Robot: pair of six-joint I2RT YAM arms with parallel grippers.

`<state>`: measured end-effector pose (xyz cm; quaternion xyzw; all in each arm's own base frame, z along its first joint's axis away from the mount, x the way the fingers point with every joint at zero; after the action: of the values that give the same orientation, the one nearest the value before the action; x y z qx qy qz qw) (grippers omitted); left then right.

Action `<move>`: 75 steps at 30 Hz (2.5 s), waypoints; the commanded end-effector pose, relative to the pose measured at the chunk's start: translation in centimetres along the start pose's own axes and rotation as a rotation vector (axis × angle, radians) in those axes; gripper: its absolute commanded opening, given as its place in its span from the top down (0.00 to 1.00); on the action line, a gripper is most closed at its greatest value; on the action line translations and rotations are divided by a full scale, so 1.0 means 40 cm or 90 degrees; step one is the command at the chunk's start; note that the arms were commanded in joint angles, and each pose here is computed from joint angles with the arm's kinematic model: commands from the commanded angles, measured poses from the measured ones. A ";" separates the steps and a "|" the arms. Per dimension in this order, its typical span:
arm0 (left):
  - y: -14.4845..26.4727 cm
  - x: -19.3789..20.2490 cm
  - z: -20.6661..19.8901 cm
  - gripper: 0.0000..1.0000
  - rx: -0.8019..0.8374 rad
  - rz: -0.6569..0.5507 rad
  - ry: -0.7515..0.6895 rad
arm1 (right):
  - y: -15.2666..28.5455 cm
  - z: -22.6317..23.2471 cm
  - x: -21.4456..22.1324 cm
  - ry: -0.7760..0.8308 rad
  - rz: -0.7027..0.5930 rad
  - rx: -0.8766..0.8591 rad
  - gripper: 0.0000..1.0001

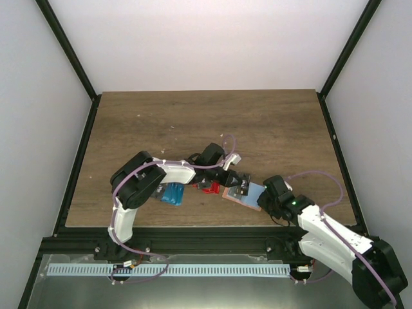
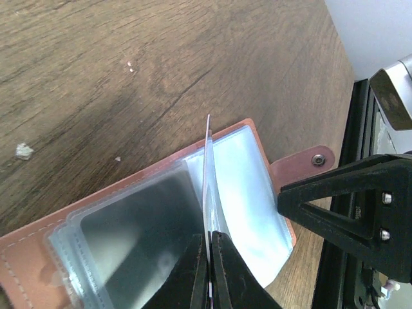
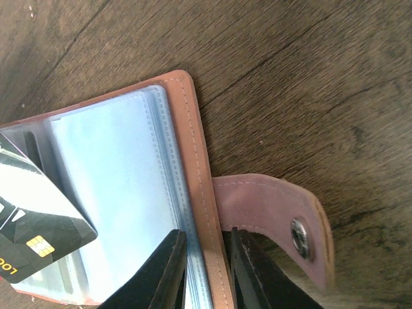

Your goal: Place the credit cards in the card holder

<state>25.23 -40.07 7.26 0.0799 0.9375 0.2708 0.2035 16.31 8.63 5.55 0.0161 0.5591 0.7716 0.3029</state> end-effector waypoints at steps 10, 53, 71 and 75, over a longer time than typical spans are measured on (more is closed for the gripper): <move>0.031 -0.015 -0.003 0.96 -0.015 -0.011 -0.026 | -0.007 -0.003 0.001 0.002 0.007 0.011 0.78; 0.019 0.033 0.043 0.96 0.006 -0.001 0.147 | -0.016 0.018 0.007 0.017 0.031 -0.010 0.84; 0.047 0.037 0.081 0.96 0.019 -0.032 0.239 | -0.016 0.027 0.011 0.014 0.038 -0.029 0.83; 0.042 0.033 0.065 0.96 0.045 -0.028 0.231 | -0.019 0.033 0.011 0.017 0.041 -0.035 0.84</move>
<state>25.47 -36.89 6.01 0.0110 0.9660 0.2556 0.0374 16.82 10.07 5.48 0.0151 0.5413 0.7942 0.2757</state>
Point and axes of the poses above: each gripper's point midway between its finger pads, its own y axis back along the fingers, its own z axis along the line the jaws close on, x = y × z, the point moved 4 cm from there along y, back along the fingers, and after that the axes turned 10 degrees about y, right-handed, at the moved point
